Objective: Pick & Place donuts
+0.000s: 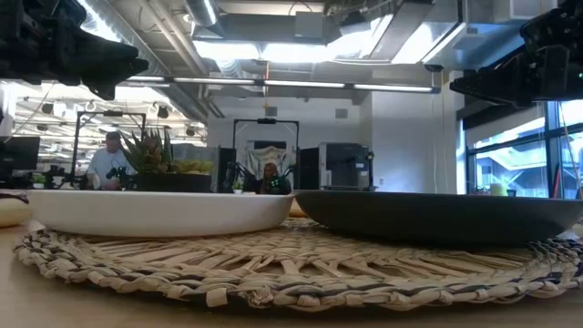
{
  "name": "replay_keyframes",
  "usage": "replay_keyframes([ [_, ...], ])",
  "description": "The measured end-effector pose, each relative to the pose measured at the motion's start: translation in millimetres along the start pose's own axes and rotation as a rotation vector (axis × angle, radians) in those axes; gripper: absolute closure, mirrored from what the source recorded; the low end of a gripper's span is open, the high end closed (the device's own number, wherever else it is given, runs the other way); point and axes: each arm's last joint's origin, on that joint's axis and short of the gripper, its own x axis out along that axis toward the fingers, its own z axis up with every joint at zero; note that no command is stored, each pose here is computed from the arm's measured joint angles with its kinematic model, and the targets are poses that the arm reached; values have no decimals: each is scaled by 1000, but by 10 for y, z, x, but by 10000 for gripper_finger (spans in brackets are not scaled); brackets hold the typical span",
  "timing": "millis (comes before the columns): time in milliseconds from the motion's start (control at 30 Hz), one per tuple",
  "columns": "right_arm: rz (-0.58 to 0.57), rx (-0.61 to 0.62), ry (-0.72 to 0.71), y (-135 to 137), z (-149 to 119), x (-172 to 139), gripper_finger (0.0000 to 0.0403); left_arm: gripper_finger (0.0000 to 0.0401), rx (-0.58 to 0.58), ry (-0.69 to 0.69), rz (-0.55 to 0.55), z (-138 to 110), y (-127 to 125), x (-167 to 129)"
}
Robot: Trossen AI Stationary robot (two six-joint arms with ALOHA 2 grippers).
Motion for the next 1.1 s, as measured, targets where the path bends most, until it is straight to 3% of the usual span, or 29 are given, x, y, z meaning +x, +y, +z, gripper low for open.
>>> replay_keyframes([
  [333, 0, 362, 0, 0, 0, 0, 249, 251, 0, 0, 0, 0, 0, 0],
  [700, 1, 391, 0, 0, 0, 0, 242, 252, 0, 0, 0, 0, 0, 0],
  [967, -22, 428, 1, -6, -1, 0, 153, 250, 19, 0, 45, 1, 13, 0],
  [1100, -60, 364, 3, -17, -3, 0, 120, 252, 0, 0, 49, 0, 14, 0],
])
